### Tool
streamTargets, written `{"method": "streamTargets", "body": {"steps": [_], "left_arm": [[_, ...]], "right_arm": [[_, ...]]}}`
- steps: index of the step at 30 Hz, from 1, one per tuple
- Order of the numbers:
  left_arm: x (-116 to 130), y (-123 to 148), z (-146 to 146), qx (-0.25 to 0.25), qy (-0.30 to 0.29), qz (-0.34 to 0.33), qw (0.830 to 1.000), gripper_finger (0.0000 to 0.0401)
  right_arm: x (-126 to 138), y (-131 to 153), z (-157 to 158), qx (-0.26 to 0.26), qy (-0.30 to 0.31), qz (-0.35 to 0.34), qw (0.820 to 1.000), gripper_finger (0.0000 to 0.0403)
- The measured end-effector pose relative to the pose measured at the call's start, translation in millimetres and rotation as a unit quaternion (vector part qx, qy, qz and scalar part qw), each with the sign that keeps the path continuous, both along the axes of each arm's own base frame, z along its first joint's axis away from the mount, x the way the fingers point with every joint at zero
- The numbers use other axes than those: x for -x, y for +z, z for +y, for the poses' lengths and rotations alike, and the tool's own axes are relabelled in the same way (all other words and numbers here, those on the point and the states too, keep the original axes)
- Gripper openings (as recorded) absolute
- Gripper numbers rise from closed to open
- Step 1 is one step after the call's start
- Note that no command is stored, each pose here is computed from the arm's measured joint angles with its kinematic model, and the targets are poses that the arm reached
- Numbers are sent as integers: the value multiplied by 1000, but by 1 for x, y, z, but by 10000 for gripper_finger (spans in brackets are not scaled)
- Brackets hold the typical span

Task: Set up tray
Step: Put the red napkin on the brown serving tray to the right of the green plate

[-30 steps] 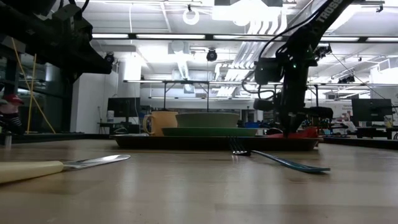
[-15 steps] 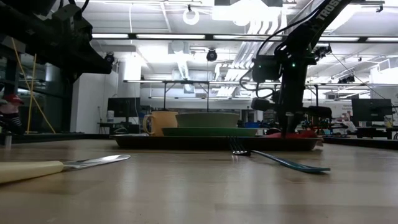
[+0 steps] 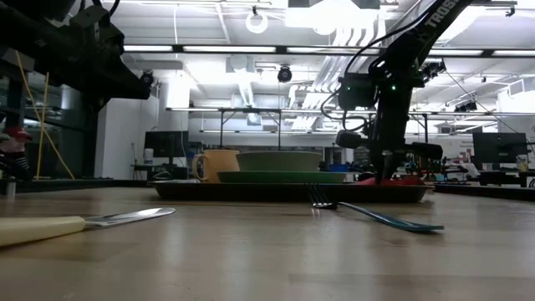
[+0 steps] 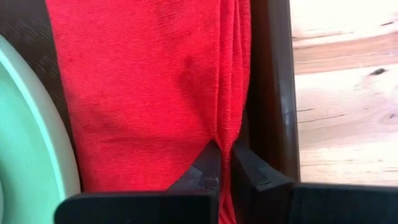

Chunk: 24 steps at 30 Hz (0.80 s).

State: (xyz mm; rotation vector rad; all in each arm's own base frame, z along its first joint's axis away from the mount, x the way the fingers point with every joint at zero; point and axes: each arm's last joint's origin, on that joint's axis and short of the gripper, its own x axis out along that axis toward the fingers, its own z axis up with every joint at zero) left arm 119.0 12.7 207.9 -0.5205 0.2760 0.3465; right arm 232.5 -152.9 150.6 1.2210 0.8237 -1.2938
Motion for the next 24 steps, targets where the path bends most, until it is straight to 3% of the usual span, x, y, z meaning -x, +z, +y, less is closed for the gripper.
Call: {"method": "streamTargets", "body": {"steps": [18,24], "left_arm": [[0,0,0,0,0,1,1000,76],[0,-1,0,0,0,3,1000,76]], "right_arm": [[-4,2,-3,20,23,-16,999,2],[-4,2,-3,20,22,-15,999,36]]}}
